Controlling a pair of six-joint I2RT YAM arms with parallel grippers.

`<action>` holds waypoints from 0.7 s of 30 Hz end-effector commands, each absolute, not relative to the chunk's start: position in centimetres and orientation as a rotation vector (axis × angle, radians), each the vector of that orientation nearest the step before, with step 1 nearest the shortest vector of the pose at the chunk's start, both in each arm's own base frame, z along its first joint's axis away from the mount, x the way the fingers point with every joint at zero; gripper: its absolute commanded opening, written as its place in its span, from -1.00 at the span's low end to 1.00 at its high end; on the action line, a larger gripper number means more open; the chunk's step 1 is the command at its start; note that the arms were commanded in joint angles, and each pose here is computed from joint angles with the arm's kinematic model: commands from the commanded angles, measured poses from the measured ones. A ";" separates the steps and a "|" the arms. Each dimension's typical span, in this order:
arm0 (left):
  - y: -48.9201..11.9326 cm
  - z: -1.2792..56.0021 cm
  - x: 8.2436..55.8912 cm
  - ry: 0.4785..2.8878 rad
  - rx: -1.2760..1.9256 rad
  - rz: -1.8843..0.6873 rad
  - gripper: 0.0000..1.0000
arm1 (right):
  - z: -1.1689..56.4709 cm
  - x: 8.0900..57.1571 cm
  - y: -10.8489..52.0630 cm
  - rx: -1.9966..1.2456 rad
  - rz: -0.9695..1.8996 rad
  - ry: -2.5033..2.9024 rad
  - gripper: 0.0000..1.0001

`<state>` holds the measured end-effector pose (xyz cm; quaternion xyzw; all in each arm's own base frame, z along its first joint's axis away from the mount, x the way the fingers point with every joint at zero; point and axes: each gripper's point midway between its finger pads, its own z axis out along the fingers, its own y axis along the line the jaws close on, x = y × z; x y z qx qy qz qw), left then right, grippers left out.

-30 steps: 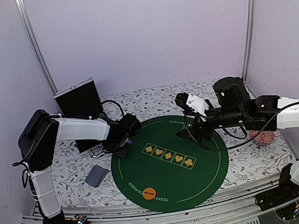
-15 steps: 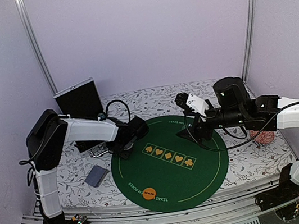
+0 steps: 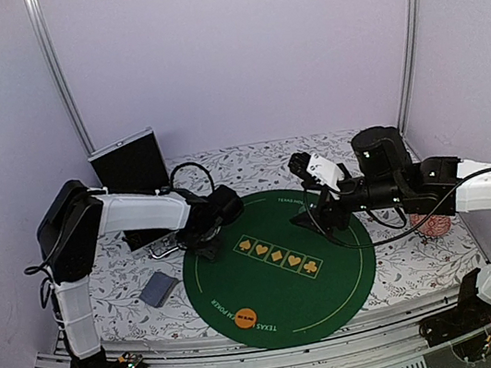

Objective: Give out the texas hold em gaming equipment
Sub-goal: Adjust the poker chips pile in the small blind area.

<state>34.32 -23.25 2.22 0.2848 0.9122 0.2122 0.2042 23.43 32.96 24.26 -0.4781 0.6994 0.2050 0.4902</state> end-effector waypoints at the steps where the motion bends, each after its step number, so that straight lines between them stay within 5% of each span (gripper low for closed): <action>1: -28.1 -1.6 29.1 2.705 0.977 0.249 0.44 | 24.3 23.1 32.4 -1.153 0.500 1.702 0.67; 4: -28.3 -1.3 29.0 2.709 0.987 0.222 0.95 | 24.3 23.1 32.4 -1.153 0.501 1.704 0.67; 21: -28.1 11.7 35.3 2.514 0.744 -0.248 0.96 | 28.5 22.7 31.4 -1.056 0.533 1.594 0.70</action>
